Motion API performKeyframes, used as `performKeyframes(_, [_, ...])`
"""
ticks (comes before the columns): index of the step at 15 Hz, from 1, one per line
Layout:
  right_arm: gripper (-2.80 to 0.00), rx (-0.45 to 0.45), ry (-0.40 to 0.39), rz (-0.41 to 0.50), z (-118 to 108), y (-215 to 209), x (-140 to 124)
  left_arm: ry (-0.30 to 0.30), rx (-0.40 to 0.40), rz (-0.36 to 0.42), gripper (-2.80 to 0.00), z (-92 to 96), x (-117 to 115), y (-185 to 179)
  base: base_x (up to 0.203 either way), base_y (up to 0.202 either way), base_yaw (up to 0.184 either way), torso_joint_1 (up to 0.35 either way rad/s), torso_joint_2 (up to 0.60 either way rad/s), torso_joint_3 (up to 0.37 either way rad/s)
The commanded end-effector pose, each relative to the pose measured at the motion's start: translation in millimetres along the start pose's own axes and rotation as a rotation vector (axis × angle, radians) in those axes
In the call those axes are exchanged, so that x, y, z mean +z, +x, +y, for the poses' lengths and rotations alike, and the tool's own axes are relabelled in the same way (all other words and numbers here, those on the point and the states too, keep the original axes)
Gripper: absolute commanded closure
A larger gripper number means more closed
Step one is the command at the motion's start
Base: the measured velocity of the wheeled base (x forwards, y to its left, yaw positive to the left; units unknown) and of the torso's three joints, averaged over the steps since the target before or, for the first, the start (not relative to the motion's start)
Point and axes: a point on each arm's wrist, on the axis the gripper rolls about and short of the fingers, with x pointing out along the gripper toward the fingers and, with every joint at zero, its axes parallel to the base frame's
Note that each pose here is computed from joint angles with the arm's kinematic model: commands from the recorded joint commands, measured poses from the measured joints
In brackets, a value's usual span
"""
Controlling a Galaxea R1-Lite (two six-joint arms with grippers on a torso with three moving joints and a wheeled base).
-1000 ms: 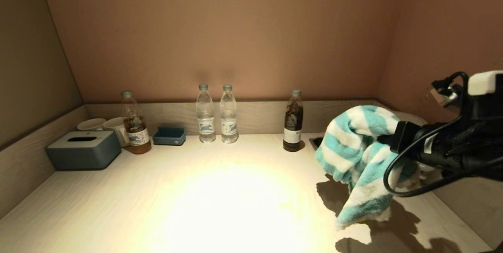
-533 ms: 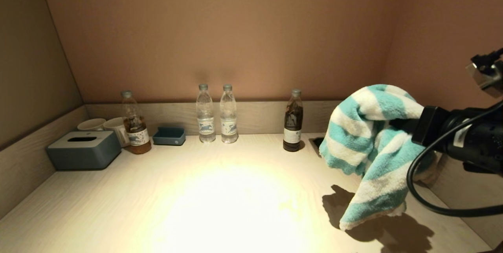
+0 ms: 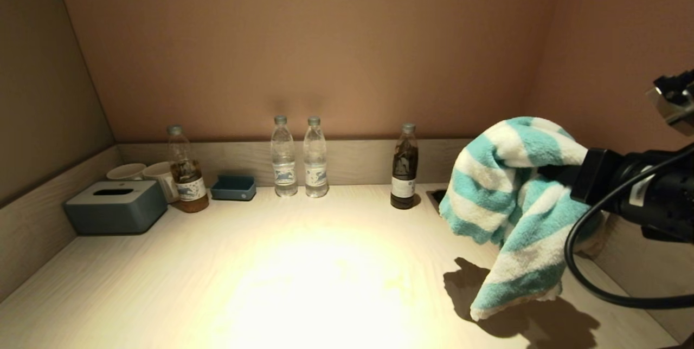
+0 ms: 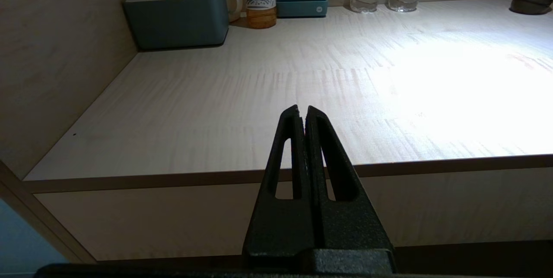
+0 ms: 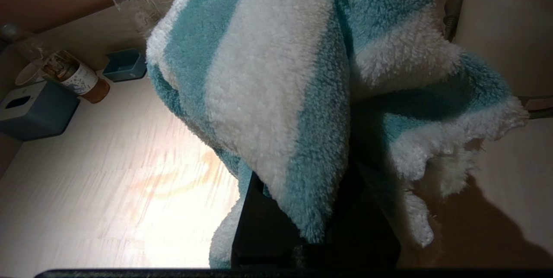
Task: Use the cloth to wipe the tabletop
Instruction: Sweep the stains on the table
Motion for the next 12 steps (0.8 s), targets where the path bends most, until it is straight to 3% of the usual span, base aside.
performKeyframes(1, [0.00, 0.020, 0.000, 0.009, 1.6, 1.9, 0.0, 0.000, 0.000, 0.000, 0.00, 0.0, -0.1, 0.0, 0.000, 0.000, 0.000, 0.000, 0.00, 0.000])
performKeyframes(12, [0.00, 0.077, -0.026, 0.089, 17.4, 29.8, -4.1, 0.000, 0.000, 0.000, 0.00, 0.0, -0.1, 0.0, 0.000, 0.000, 0.000, 0.000, 0.00, 0.000])
